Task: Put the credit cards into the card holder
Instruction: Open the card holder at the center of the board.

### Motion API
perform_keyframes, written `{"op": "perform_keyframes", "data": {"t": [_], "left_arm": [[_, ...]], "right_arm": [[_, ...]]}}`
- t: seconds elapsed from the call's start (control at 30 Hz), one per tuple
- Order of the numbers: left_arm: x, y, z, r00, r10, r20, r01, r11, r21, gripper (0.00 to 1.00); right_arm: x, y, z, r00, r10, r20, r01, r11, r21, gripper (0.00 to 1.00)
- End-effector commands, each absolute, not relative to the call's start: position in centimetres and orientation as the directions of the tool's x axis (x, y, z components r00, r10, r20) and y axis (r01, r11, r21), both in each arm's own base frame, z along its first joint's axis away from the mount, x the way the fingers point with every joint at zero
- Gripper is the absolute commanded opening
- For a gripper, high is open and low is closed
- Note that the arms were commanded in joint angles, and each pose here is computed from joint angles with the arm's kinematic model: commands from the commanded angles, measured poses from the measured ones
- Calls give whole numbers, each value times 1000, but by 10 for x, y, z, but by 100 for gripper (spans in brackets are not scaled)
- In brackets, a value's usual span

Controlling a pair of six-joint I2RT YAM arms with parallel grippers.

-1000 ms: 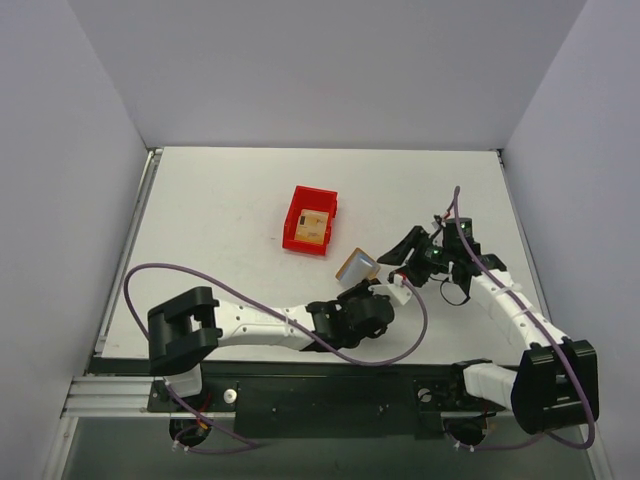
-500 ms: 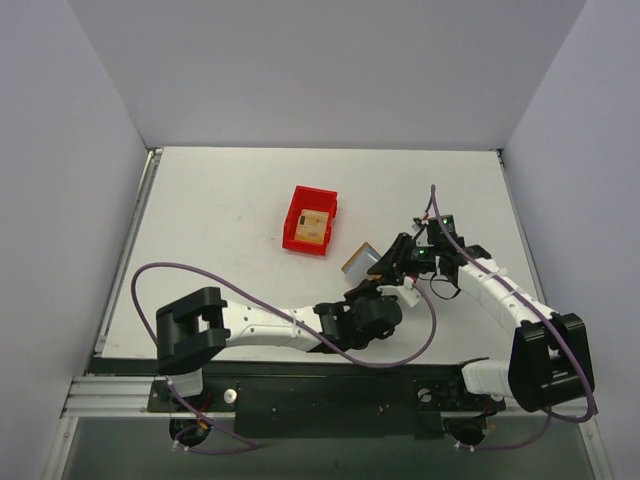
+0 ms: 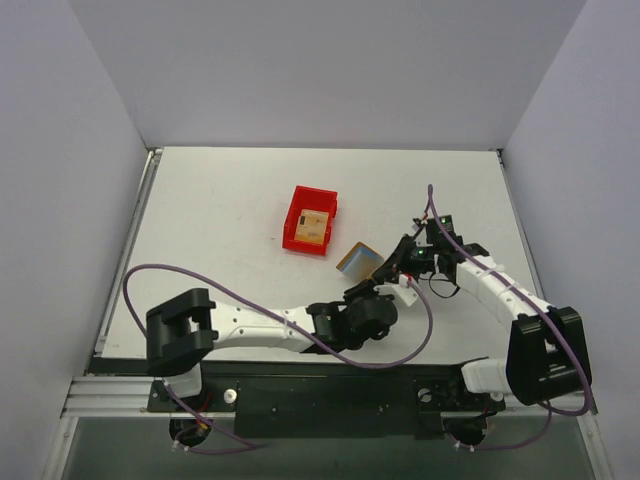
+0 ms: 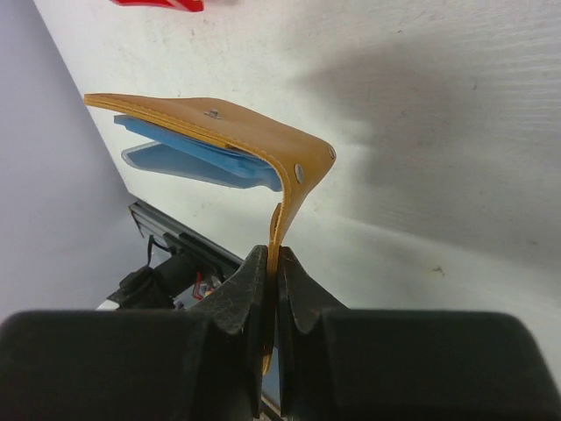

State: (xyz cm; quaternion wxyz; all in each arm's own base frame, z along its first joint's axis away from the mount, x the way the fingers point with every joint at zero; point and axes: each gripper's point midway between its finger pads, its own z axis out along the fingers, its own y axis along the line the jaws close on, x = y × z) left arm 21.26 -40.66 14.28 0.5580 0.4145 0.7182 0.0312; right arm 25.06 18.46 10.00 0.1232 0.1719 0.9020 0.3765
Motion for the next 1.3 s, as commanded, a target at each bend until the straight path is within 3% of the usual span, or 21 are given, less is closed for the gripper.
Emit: {"op": "perform_keyframes", "data": {"t": [0.0,0.13,0.27,0.67,0.93,1.27], "left_arm": [[200,-409,198,-77,402,-912,628,731,268,42],[198,-389,224,-185,213,-959,687,726,29,48],[218,-349,235,-247,91,-965,654,751,-97,53],[230,-328,209,-306,59,-950,635,757,-157,59],[227,-317,203,-300,50,-953,692,698,-181,65],[232,-273,230,-277,-101,-956,763,582,-283,64]], "right_arm": [[263,172,99,-907,395,-148,197,707,680,0],[268,160,96,-908,381,-173,182,732,657,0],[267,159,100,-923,336,-189,146,759,635,0],[241,190,132,-965,169,-199,-21,709,705,0],[223,211,157,-969,70,-237,-135,654,745,0],[206,225,174,-954,-40,-298,-258,619,742,0]]}}
